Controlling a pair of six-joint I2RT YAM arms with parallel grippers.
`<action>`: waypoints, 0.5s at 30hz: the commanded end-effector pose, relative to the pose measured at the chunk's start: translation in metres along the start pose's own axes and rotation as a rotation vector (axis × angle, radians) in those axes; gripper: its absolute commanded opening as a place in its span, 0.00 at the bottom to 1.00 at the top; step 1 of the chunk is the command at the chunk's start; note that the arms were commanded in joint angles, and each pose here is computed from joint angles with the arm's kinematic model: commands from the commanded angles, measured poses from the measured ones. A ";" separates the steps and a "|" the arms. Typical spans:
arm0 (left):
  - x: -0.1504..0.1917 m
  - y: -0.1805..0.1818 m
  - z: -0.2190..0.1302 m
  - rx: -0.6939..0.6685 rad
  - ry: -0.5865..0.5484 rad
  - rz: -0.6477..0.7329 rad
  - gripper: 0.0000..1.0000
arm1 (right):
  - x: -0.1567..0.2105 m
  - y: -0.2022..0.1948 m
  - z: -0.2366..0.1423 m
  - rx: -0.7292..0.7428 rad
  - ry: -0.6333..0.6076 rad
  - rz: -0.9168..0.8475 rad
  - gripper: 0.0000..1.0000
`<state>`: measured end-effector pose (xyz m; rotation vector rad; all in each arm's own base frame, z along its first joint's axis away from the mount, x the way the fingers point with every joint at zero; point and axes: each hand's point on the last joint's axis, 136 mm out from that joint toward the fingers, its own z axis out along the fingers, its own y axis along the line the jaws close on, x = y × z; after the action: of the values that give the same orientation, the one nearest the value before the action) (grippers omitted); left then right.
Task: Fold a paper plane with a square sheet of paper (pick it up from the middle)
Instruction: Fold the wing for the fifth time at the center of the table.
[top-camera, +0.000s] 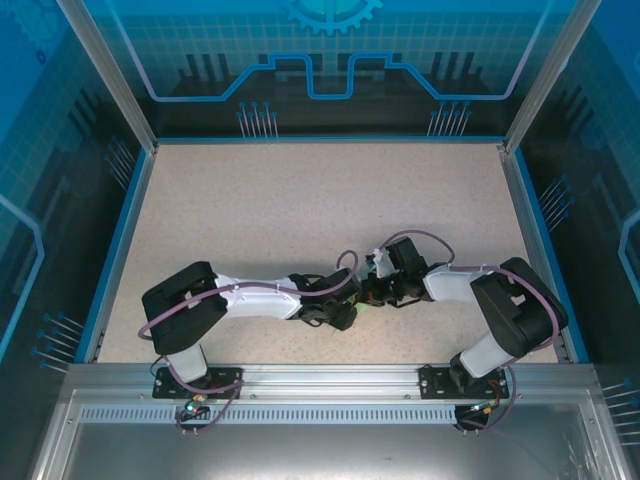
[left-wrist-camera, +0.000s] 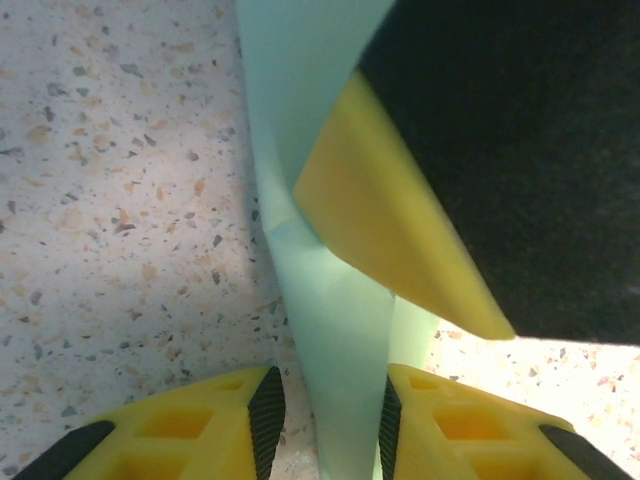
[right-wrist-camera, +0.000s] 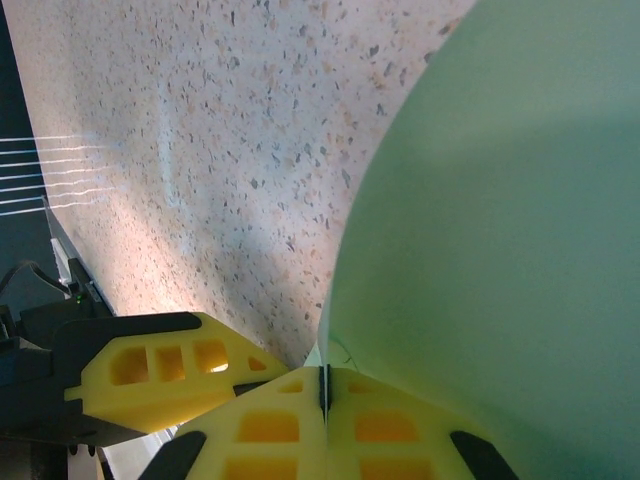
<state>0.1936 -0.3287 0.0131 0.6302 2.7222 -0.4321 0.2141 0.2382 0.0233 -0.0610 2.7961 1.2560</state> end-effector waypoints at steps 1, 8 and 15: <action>0.024 0.026 0.020 -0.132 0.081 0.021 0.34 | 0.010 0.003 -0.002 -0.006 0.024 0.007 0.00; 0.032 0.037 0.026 -0.219 0.097 0.048 0.31 | 0.014 0.000 -0.005 0.009 0.023 0.027 0.00; 0.040 0.048 0.027 -0.267 0.092 0.043 0.30 | 0.022 -0.009 -0.006 0.035 0.032 0.071 0.00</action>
<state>0.1954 -0.3263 0.0098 0.6560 2.6862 -0.2678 0.2101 0.2339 0.0256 -0.0207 2.8007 1.2451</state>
